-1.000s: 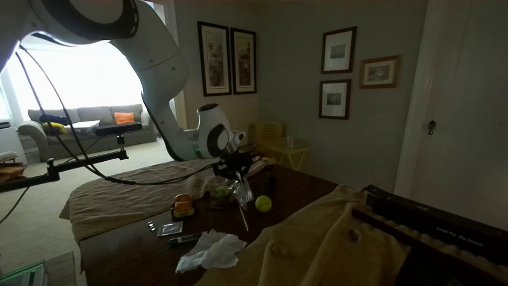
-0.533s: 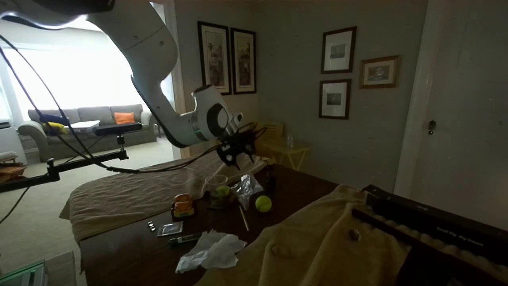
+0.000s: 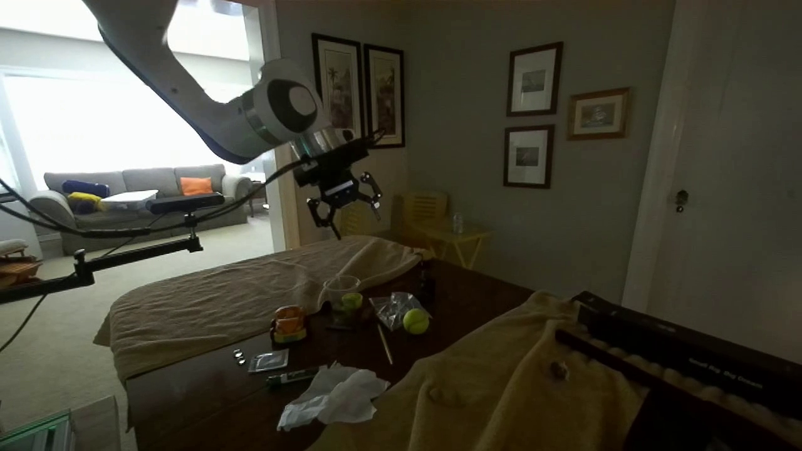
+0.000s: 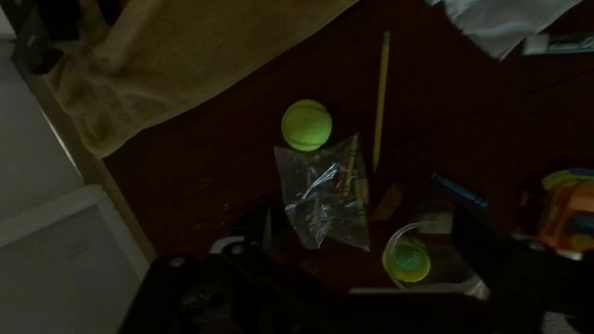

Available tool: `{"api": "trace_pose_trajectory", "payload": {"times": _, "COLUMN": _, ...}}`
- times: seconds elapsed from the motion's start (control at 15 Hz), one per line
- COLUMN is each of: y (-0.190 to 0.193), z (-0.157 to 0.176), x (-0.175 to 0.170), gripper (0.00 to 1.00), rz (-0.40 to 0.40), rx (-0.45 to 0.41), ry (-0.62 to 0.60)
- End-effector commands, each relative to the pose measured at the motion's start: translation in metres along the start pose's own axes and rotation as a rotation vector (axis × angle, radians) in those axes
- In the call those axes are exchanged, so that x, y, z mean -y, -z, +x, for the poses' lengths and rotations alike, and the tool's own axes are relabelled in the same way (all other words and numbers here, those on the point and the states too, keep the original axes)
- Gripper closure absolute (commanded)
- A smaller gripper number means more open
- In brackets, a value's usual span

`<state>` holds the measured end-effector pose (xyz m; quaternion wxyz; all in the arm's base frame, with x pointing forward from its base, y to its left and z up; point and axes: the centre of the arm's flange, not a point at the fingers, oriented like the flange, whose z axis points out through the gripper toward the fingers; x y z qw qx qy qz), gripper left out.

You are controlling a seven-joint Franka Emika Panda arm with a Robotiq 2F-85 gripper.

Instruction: Move the clear plastic to the left.

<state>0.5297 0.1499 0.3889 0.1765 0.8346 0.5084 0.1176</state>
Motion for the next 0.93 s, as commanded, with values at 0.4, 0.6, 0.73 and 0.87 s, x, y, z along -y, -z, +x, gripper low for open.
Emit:
{"api": "trace_pose_trajectory", "payload": {"times": 0.4, "y": 0.035, "z": -0.016, "x": 0.027, "gripper": 0.00, "rz": 0.220, "rx": 0.037, "ry": -0.167}}
{"api": "trace_pose_trajectory", "payload": {"times": 0.6, "y": 0.031, "z": -0.023, "x": 0.035, "gripper": 0.00, "rz": 0.216, "rx": 0.020, "ry": -0.152}}
{"api": "trace_pose_trajectory", "payload": {"times": 0.73, "y": 0.031, "z": -0.024, "x": 0.034, "gripper": 0.00, "rz": 0.227, "rx": 0.015, "ry": -0.169}}
{"api": "trace_pose_trajectory", "payload": {"times": 0.87, "y": 0.031, "z": -0.024, "x": 0.034, "gripper": 0.00, "rz": 0.228, "rx": 0.014, "ry": -0.172}}
